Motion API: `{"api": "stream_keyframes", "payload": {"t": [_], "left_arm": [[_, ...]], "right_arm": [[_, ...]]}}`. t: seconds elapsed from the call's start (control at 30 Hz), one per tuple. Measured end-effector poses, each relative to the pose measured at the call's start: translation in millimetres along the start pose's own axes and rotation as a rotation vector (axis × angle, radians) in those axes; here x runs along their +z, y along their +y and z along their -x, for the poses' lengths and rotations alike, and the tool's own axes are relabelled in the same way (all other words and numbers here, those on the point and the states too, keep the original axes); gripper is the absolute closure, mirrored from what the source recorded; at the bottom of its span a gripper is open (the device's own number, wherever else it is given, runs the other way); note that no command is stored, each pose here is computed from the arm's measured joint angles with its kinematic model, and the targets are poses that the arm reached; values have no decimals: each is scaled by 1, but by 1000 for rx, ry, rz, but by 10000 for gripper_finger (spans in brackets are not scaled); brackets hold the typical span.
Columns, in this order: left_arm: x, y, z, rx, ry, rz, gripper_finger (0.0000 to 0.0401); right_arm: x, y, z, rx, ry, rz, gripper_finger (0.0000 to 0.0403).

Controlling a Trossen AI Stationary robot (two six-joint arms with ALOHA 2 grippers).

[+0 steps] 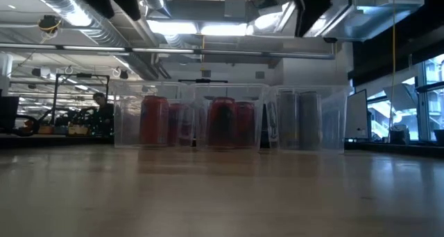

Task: Sort soda cans
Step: Return to Home Position

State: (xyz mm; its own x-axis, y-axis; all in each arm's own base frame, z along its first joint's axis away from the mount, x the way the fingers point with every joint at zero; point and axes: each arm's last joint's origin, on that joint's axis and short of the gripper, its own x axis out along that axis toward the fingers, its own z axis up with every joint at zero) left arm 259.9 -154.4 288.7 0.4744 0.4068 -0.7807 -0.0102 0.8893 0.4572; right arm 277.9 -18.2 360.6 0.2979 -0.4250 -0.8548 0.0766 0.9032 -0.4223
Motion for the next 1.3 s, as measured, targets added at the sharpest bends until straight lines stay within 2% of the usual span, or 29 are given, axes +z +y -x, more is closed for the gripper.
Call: {"api": "stream_keyframes", "payload": {"t": [0.2, 0.3, 0.4, 0.53, 0.67, 0.83, 1.07, 1.3], "left_arm": [[-1, 35, 22, -25, -89, 87, 52], [0, 60, 34, -49, -211, 130, 52], [0, 87, 36, -143, -354, 168, 52], [-10, 119, 30, -271, -548, 211, 52], [-27, 147, 21, -274, -700, 285, 62], [-52, 169, 14, -234, -868, 380, 104], [-82, 178, 11, -201, -898, 509, 191], [-104, 172, 6, -202, -901, 554, 294]], "right_arm": [[-1, 8, 28, 95, -127, -87, 260], [-7, 12, 34, 145, -196, -109, 260], [-15, 14, 37, 182, -283, -152, 264], [-30, 16, 36, 255, -408, -190, 290], [-47, 18, 31, 274, -523, -216, 335], [-71, 24, 20, 274, -623, -255, 396], [-109, 30, 8, 293, -774, -356, 389], [-144, 38, -9, 332, -915, -476, 396]]}}
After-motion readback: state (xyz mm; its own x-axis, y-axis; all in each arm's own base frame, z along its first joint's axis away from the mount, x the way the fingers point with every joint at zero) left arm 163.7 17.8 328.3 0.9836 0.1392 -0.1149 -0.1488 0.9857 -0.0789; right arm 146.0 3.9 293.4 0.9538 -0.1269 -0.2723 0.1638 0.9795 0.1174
